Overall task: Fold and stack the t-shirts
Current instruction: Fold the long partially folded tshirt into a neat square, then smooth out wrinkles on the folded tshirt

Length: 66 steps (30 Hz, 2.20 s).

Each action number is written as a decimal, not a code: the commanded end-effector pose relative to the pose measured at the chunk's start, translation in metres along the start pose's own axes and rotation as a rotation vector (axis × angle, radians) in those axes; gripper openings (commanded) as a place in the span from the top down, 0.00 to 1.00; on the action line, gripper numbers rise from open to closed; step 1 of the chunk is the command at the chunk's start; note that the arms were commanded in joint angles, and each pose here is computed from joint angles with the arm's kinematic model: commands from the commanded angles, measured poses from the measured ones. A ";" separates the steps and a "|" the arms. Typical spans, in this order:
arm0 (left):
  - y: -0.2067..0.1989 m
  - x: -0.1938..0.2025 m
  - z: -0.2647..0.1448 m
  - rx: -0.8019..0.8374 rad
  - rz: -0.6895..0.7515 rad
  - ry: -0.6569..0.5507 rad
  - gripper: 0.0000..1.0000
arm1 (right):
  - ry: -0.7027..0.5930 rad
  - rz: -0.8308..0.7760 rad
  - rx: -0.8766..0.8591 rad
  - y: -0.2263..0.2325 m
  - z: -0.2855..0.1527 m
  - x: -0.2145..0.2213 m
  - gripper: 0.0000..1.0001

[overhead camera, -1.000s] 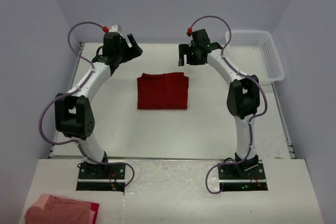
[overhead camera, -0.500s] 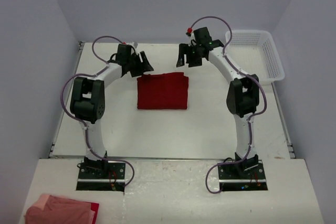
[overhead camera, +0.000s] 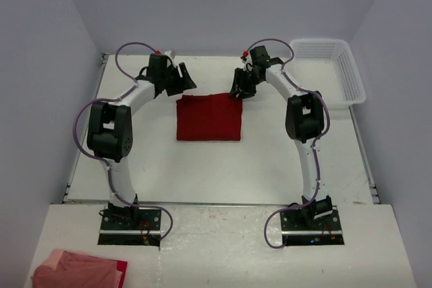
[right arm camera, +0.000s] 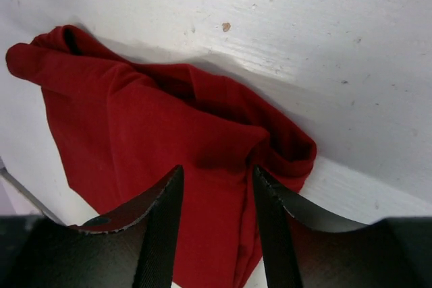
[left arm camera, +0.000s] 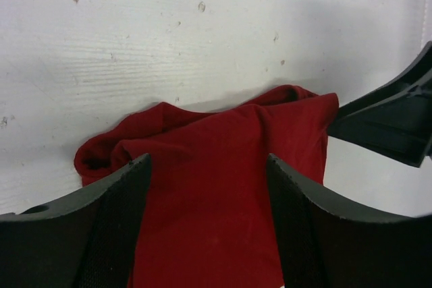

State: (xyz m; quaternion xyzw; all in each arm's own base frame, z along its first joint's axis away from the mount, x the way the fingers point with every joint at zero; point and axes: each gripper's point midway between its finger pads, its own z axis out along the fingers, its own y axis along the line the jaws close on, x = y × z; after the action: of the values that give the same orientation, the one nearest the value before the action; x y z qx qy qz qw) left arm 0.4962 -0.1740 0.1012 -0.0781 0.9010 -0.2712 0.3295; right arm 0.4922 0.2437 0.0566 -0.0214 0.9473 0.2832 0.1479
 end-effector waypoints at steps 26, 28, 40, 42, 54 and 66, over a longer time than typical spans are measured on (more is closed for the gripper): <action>0.005 0.005 -0.001 -0.080 0.070 0.002 0.30 | -0.053 0.048 -0.060 -0.002 -0.001 -0.027 0.98; 0.008 0.007 0.001 -0.122 0.086 0.007 0.30 | -0.060 0.048 -0.053 -0.003 -0.002 -0.029 1.00; 0.028 0.014 -0.001 -0.280 0.127 0.000 0.28 | -0.076 0.055 -0.053 -0.006 -0.004 -0.033 1.00; 0.031 0.018 0.002 -0.286 0.125 0.011 0.28 | -0.081 0.056 -0.051 -0.007 -0.005 -0.034 1.00; 0.046 0.012 0.026 -0.338 0.134 0.006 0.43 | -0.085 0.052 -0.055 -0.006 -0.007 -0.035 1.00; 0.061 0.001 0.014 -0.410 0.124 -0.044 1.00 | -0.086 0.081 -0.005 -0.022 -0.004 -0.035 1.00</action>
State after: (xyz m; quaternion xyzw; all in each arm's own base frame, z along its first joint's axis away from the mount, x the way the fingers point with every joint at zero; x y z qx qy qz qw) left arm 0.4959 -0.1448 0.0368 -0.0810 0.9448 -0.0821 0.3067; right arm 0.5157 0.2288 0.0517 0.0212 0.9407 0.3008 0.1554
